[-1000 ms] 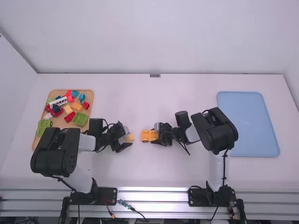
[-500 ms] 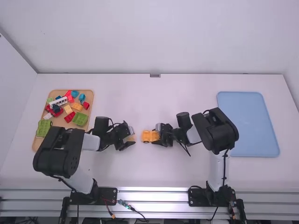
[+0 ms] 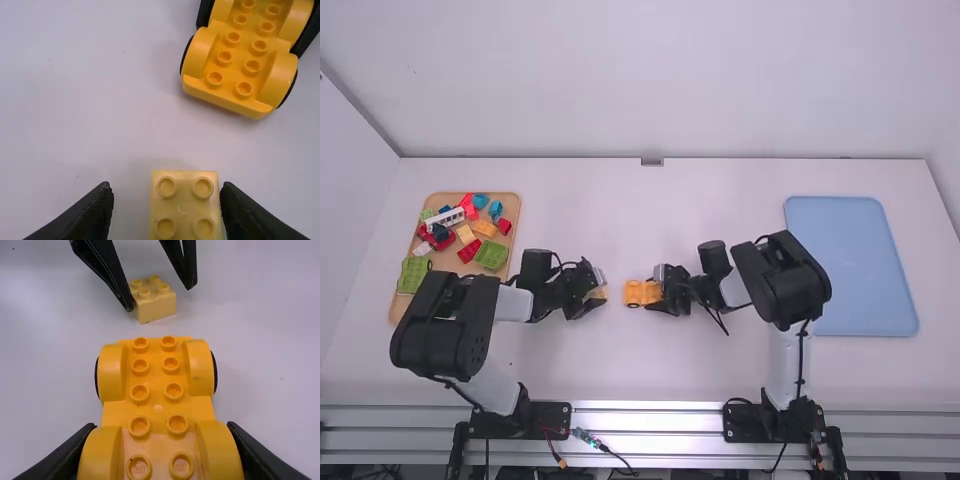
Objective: Assemble lego blocks to make yellow taxi
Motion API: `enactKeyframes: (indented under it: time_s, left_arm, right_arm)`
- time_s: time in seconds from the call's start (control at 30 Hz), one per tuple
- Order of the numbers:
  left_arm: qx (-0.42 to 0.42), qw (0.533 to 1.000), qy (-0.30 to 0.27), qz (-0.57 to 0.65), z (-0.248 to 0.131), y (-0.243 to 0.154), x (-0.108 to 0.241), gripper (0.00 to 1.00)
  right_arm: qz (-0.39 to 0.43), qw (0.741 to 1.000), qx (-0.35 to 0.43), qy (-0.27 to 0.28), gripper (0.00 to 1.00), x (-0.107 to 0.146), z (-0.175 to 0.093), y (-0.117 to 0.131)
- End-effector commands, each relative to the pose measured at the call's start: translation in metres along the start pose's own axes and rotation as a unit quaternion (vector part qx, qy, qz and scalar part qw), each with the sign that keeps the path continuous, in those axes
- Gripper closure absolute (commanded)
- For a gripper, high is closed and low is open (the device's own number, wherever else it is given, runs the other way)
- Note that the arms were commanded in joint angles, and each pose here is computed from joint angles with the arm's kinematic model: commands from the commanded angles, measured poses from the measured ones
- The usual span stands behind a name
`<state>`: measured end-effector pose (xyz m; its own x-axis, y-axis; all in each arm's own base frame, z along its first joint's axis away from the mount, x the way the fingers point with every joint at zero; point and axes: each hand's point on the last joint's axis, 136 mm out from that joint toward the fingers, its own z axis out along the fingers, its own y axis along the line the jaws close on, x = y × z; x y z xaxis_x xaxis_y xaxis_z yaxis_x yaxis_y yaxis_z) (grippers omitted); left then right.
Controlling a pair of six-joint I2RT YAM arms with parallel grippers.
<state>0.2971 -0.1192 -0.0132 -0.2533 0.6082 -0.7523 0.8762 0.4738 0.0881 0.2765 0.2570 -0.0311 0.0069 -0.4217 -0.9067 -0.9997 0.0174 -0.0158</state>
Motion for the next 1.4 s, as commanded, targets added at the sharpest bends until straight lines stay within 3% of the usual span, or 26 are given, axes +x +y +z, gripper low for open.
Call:
enactKeyframes:
  time_s: [0.0, 0.27, 0.47, 0.77, 1.0, 1.13, 1.37]
  left_arm:
    - [0.007, 1.0, 0.006, -0.009, 0.0, -0.005, 0.005, 0.44]
    - [0.008, 1.0, 0.005, -0.008, 0.001, -0.005, 0.004, 0.5]
    - [0.006, 1.0, 0.009, -0.005, 0.001, -0.005, 0.006, 0.64]
    - [-0.006, 1.0, -0.005, -0.003, 0.001, 0.002, -0.002, 0.68]
    - [-0.03, 0.999, -0.039, -0.011, -0.008, 0.014, -0.029, 0.8]
    - [-0.003, 0.999, -0.046, 0.003, -0.012, 0.003, -0.049, 0.98]
    - [0.056, 0.997, -0.023, 0.056, -0.009, -0.013, -0.077, 0.98]
  right_arm:
    - [0.007, 1.0, 0.011, 0.02, 0.65, 0.011, 0.0, -0.002]
    - [0.008, 1.0, 0.011, 0.02, 0.65, 0.011, 0.0, -0.003]
    - [0.007, 1.0, 0.011, 0.02, 0.64, 0.011, 0.0, -0.003]
    - [0.007, 1.0, 0.011, 0.02, 0.64, 0.011, 0.0, -0.003]
    - [0.007, 1.0, 0.014, 0.023, 0.61, 0.012, 0.0, -0.003]
    - [0.007, 1.0, 0.014, 0.023, 0.6, 0.012, 0.0, -0.004]
    - [0.007, 1.0, 0.014, 0.023, 0.6, 0.012, 0.0, -0.004]
